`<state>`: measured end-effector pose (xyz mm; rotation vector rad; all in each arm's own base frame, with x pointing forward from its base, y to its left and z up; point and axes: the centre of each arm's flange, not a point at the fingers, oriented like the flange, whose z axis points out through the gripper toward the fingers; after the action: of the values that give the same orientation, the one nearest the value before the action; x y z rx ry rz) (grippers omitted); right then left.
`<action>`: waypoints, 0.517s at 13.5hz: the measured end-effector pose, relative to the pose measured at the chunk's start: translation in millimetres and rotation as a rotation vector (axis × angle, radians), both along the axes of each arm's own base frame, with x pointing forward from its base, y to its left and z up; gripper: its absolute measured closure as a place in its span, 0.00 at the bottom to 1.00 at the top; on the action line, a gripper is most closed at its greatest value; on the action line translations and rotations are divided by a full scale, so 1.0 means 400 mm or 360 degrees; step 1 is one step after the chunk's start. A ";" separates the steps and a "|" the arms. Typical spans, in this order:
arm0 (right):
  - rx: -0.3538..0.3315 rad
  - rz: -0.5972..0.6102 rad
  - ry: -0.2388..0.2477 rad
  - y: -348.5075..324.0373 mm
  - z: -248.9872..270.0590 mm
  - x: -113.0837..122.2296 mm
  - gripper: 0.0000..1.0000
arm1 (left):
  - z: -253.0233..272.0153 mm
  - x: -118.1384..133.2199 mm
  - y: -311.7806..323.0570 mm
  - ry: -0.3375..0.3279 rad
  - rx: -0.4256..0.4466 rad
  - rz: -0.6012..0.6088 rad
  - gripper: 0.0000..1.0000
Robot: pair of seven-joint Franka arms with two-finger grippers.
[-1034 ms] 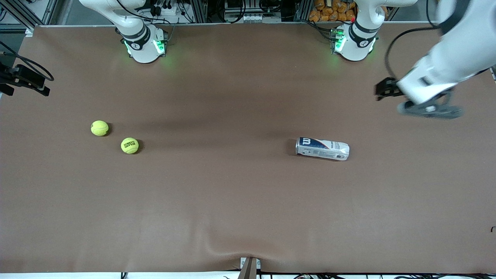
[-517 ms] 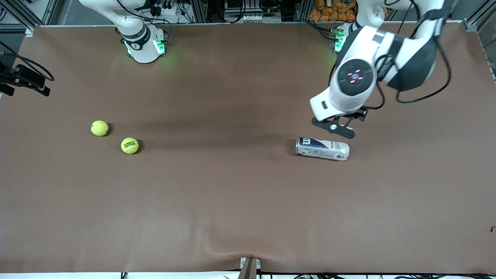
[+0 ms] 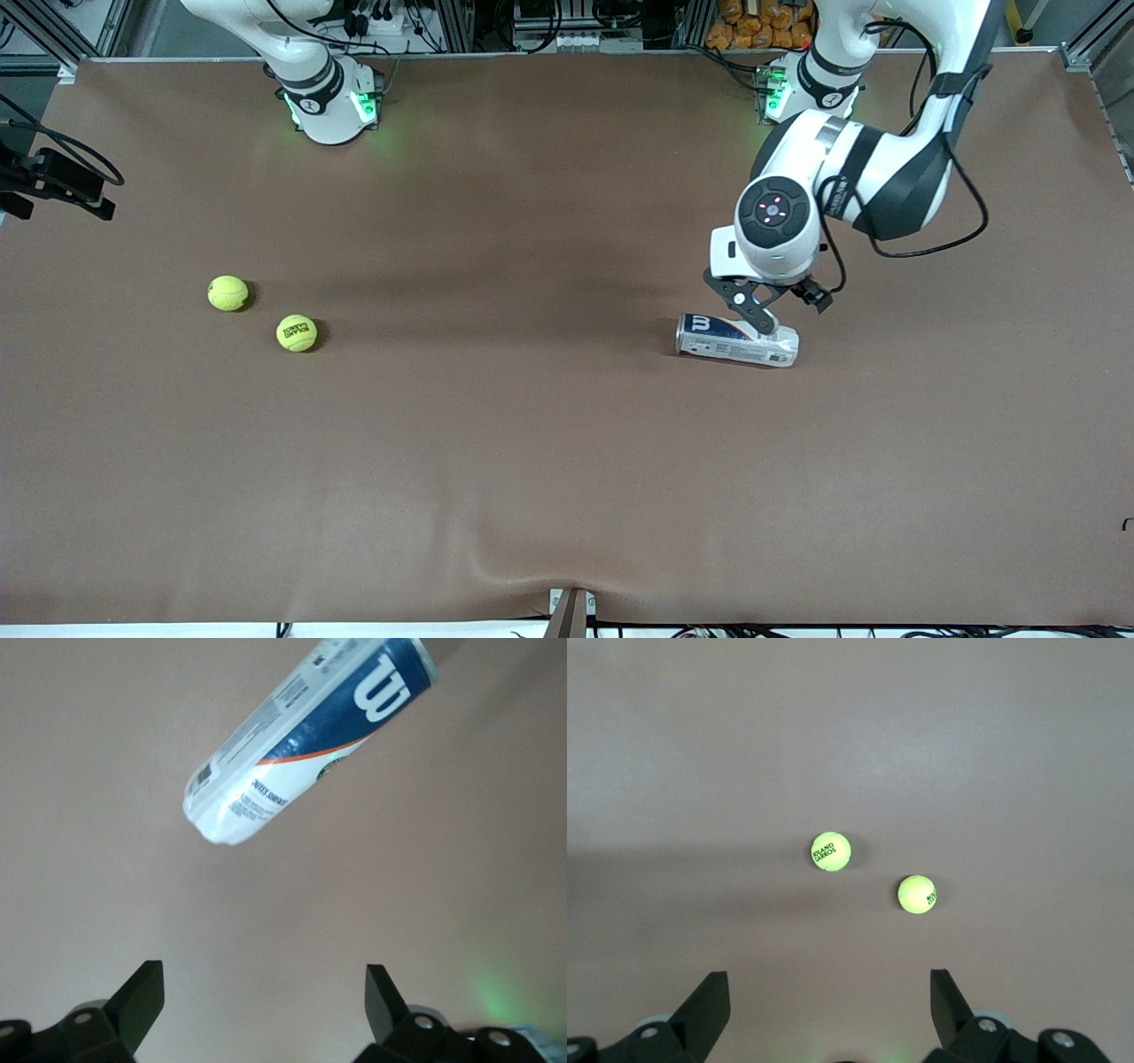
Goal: Insert tennis ball vertically with right arm
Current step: 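Lower the left gripper over the can and grasp its end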
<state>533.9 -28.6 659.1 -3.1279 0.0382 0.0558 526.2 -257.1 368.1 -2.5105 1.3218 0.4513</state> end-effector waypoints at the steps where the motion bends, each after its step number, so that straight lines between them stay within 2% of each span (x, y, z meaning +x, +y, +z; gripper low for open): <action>1: 0.0005 -0.0001 0.0000 0.000 0.000 0.000 0.00 | -0.012 0.003 0.003 0.0022 -0.0027 -0.0135 0.00; 4: 0.0008 -0.0005 0.0001 -0.003 -0.001 0.000 0.00 | -0.038 0.022 0.032 0.0052 -0.0044 -0.0476 0.00; 7: 0.0010 -0.0004 0.0002 -0.003 -0.001 0.000 0.00 | -0.101 0.012 0.055 0.0055 -0.0090 -0.0580 0.00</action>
<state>534.1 -29.7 658.5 -3.1218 0.0423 0.0573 530.8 -235.0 327.5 -2.2392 1.7795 0.3811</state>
